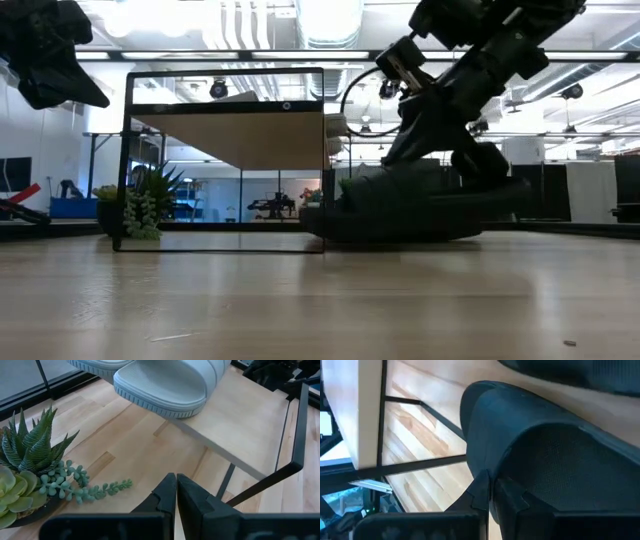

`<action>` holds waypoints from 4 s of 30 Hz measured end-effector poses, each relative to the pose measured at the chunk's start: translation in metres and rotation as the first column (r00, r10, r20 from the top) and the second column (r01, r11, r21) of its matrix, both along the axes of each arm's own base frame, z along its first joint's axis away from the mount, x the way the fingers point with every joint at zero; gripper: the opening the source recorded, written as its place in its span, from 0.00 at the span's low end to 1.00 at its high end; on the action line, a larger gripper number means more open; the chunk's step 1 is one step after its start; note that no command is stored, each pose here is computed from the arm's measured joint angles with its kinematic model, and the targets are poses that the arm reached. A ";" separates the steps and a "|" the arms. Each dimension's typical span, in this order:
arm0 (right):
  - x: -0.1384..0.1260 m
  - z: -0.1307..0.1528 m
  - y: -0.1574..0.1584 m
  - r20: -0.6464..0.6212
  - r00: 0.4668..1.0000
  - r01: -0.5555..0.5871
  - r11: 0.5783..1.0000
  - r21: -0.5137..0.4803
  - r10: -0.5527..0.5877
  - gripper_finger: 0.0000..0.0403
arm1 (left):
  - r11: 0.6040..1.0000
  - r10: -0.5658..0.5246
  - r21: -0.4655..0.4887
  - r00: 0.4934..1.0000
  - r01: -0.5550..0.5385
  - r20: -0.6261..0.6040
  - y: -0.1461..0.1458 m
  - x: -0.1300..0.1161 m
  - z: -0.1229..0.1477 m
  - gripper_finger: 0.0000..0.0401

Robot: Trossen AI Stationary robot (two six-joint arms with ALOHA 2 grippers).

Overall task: Pick and place slides into the shelf
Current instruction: Move the bottom black slide to the center of the table aligned with the other black slide, then adjust the black slides under the shelf

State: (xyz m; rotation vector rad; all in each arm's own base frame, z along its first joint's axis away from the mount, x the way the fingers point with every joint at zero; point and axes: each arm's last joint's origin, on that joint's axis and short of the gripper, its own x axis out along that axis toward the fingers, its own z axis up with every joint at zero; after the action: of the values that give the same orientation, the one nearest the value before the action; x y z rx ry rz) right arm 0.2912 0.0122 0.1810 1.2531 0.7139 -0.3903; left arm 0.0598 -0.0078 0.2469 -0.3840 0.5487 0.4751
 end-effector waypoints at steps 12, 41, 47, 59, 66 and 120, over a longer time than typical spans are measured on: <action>0.000 -0.001 -0.001 -0.006 1.000 0.014 1.000 0.000 -0.014 0.02 | 1.000 0.000 0.000 1.000 0.000 -0.001 0.000 0.000 0.000 0.00; 0.004 -0.012 -0.006 -0.065 0.992 0.111 0.994 -0.022 -0.112 0.27 | 1.000 0.002 0.003 1.000 -0.002 0.000 0.000 0.000 0.000 0.00; 0.002 -0.006 -0.006 -0.054 0.994 0.099 0.995 0.002 -0.098 0.37 | 1.000 0.002 0.003 1.000 -0.002 -0.001 0.000 0.000 0.000 0.00; -0.026 0.009 -0.006 -0.186 0.976 0.117 0.993 -0.006 -0.116 0.31 | 1.000 -0.001 0.000 1.000 0.001 -0.001 0.000 0.000 0.000 0.00; -0.051 0.026 -0.007 -0.239 0.962 0.131 0.991 -0.033 -0.135 0.18 | 1.000 -0.001 0.000 1.000 0.001 0.000 0.000 0.000 0.000 0.00; -0.081 0.026 -0.008 -0.440 0.896 0.006 0.994 -0.109 -0.053 0.02 | 0.977 -0.186 0.058 0.957 0.204 -0.224 -0.046 0.094 -0.039 0.00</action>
State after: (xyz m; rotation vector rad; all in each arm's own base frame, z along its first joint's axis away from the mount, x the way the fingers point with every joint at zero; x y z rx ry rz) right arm 0.2100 0.0045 0.2067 1.0841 1.0481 -0.7453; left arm 0.1538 -0.0541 0.2078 -0.1984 0.7703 0.3485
